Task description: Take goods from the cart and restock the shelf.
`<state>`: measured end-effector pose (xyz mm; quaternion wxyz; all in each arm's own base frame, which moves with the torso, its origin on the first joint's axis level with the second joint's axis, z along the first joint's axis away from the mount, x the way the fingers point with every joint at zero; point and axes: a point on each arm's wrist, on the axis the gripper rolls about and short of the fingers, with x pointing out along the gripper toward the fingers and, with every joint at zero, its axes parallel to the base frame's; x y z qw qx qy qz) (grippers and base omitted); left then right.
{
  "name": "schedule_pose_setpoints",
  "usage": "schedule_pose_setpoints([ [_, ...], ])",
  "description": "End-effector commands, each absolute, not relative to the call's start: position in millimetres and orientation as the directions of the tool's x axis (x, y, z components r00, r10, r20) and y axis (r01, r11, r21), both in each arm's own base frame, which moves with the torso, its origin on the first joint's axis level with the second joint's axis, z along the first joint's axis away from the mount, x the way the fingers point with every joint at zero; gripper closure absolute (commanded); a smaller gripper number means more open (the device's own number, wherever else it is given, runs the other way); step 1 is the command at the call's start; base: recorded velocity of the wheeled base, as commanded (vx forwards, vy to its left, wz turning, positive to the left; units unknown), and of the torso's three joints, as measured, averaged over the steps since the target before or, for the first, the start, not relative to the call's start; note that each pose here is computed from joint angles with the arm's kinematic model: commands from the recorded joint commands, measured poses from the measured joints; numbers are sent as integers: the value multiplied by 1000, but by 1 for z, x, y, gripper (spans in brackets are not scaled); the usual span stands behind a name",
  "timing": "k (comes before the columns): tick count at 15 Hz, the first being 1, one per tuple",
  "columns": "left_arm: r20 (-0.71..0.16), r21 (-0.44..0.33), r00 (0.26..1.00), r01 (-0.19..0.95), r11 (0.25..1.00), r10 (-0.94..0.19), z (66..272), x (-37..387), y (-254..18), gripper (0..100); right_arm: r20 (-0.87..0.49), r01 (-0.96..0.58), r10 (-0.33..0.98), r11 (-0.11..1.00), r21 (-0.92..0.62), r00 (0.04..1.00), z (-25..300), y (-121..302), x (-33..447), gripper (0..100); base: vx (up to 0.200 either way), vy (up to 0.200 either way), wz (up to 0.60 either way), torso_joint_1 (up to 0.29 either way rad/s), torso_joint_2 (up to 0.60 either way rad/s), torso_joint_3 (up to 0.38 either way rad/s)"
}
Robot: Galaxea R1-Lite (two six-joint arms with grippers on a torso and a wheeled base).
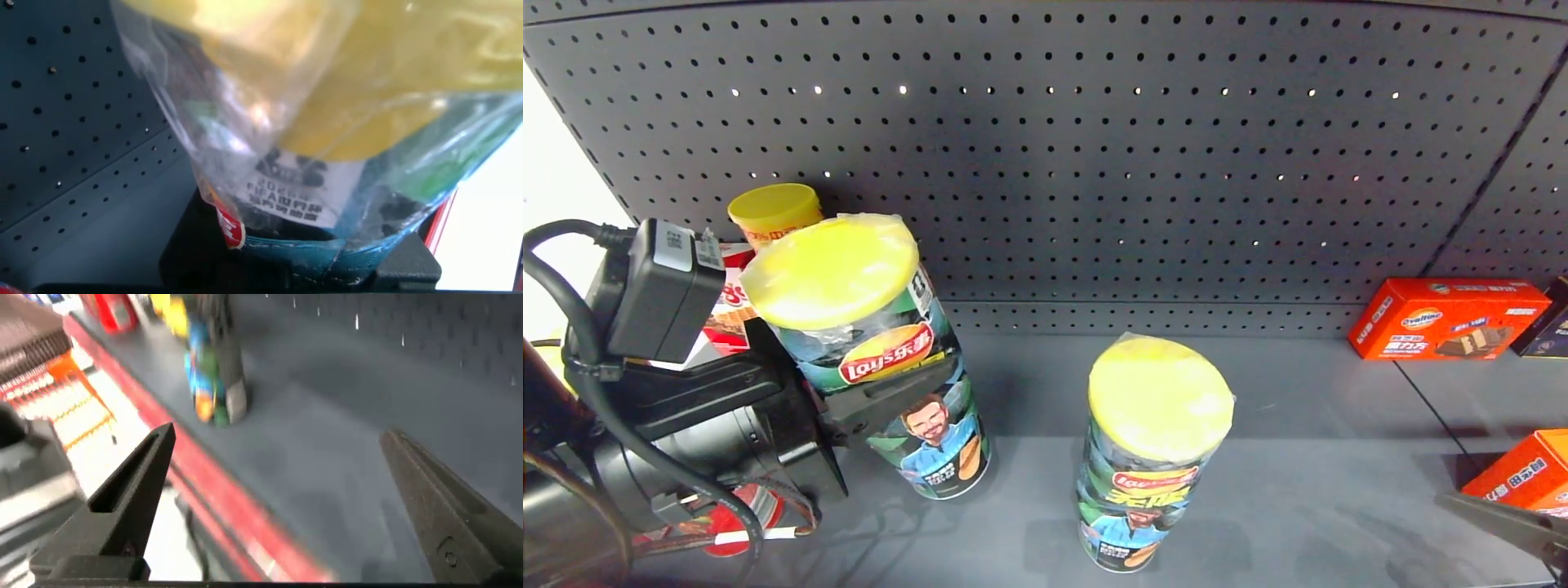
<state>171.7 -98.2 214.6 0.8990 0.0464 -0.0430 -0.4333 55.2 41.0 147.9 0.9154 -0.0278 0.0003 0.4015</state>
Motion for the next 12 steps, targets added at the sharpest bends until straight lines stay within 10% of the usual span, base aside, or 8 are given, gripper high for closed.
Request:
schedule_pose_setpoints([
  [1, 35, 120, 621, 776, 620, -783, 213, 170, -97, 100, 16, -706, 707, 707, -35, 707, 132, 19, 20, 0, 0, 0, 0, 0, 0, 0],
  [12, 38, 121, 613, 781, 613, -789, 214, 170, -98, 100, -44, -457, 456, 890, -3, 889, 84, -2, -23, 0, 0, 0, 0, 0, 0, 0],
])
